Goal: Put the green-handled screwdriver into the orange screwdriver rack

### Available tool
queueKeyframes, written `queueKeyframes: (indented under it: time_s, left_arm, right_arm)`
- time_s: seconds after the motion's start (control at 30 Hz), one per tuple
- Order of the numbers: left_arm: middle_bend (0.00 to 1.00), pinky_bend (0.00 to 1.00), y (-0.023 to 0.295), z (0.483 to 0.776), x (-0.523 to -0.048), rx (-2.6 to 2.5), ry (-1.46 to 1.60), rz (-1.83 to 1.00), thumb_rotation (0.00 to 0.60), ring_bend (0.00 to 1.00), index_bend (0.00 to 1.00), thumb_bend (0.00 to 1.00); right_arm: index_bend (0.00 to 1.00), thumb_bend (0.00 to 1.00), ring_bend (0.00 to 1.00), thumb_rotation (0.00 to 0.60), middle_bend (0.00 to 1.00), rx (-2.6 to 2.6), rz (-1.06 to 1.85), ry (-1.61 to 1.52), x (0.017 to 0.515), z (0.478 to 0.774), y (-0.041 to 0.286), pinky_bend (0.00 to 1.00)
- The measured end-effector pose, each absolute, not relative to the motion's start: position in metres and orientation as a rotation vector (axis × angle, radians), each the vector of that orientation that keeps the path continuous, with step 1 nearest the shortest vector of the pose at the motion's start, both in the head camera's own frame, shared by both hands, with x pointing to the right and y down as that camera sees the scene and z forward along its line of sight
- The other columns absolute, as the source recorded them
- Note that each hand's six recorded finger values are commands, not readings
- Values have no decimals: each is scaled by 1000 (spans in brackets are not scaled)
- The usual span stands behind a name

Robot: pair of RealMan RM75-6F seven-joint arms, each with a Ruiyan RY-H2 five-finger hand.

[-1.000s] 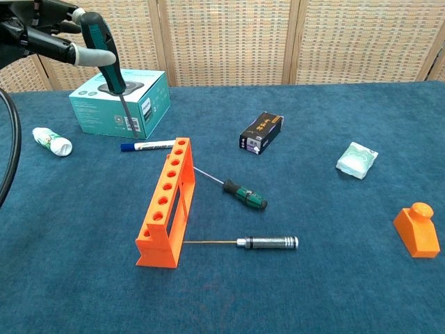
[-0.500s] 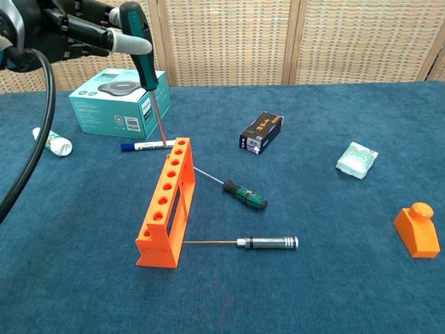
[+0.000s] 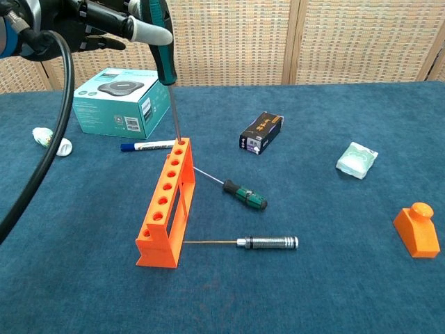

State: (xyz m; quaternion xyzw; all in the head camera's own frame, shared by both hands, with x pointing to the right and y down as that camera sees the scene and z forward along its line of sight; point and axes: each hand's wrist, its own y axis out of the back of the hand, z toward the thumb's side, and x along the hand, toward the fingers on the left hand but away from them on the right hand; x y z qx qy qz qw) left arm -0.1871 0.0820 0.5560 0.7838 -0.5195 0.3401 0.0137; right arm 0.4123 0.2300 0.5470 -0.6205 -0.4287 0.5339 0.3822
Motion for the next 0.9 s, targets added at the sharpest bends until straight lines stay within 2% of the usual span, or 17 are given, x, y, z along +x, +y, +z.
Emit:
queueKeyframes:
  time_s: [0.9]
  left_arm:
    - [108,15,89,574,-185,2428,-1572,1122,600,0,624,271]
  right_arm:
    - [3,233,0,600,0,-1585,1362,-1098,414,547,230,0]
